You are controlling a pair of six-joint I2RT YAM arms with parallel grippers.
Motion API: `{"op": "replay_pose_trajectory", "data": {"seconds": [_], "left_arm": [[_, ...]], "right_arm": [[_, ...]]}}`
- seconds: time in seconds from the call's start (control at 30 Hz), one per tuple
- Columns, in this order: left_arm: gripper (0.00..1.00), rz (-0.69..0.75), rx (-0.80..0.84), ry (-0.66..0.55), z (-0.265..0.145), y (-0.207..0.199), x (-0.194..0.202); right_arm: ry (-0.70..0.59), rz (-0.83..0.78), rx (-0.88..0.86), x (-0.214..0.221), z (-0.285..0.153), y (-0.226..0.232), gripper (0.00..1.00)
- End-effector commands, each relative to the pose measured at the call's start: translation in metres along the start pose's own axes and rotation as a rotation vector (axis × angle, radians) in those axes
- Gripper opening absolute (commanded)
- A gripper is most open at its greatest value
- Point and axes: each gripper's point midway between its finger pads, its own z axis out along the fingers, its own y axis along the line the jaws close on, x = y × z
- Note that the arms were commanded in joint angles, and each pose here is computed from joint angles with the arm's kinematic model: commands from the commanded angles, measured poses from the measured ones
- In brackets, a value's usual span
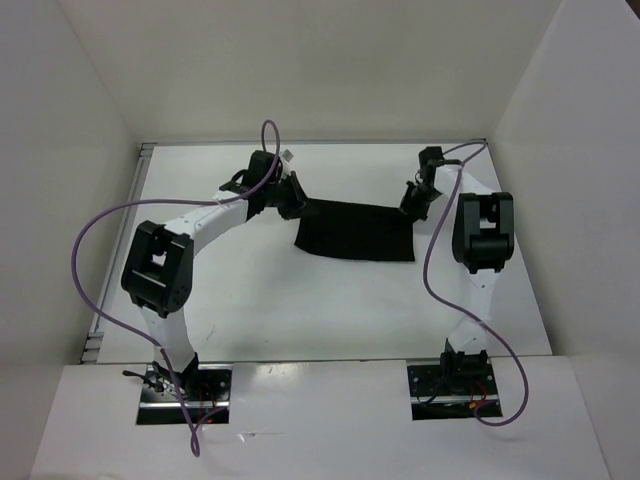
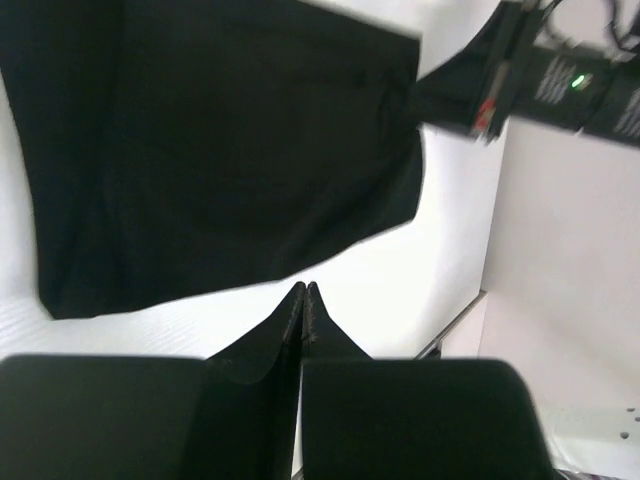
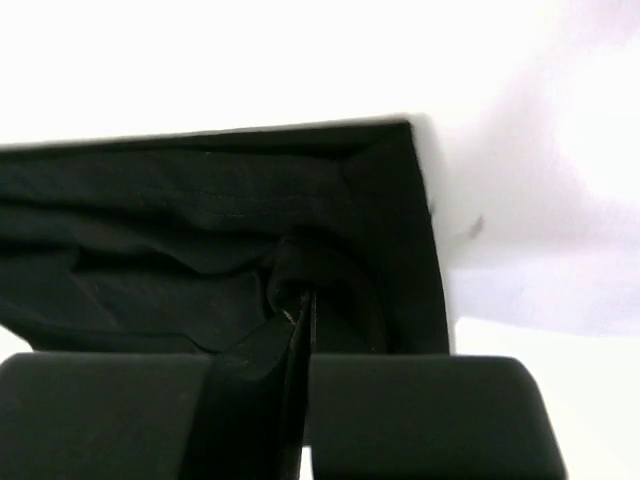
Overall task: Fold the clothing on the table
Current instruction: Fold the skirt
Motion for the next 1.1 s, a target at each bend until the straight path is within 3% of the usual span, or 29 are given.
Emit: {"op": "replay_pose_trajectory", "data": {"seconds": [0.0, 0.1, 0.13, 0.2, 0.23, 0.33, 0.6, 1.07], "left_arm": [[0.00, 0.015, 0.024, 0.003, -0.005, -0.003, 0.002], [0.00, 0.007, 0.003, 0.005, -0.004, 0.003, 0.004], [0.00, 0.007, -0.003, -0.001, -0.003, 0.005, 0.003], [0.00, 0.004, -0.008, 0.003, 0.001, 0.007, 0.003], [0.00, 0.009, 0.007, 0.003, 0.003, 0.003, 0.000], [0.00, 0.003, 0.006, 0.020, 0.018, 0.010, -0.002], [0.00, -0.014, -0.050, 0.042, 0.048, 0.031, -0.007], [0.00, -0.071, -0.166, 0.069, 0.046, 0.087, 0.016]], "right_arm": [[-0.067, -0.020, 0.054, -0.026, 0.009, -0.001, 0.00], [-0.109, -0.011, 0.046, -0.039, -0.009, 0.004, 0.02], [-0.152, -0.026, 0.001, -0.044, -0.034, 0.018, 0.05], [-0.175, -0.041, -0.010, -0.037, -0.053, 0.020, 0.19], [-0.190, -0.045, -0.018, -0.035, -0.063, 0.022, 0.33], [-0.216, -0.040, -0.016, -0.025, -0.087, 0.007, 0.45], [-0.069, -0.010, 0.043, 0.024, -0.041, -0.038, 0.49], [0.050, -0.043, -0.081, 0.038, 0.000, -0.021, 0.50]]}}
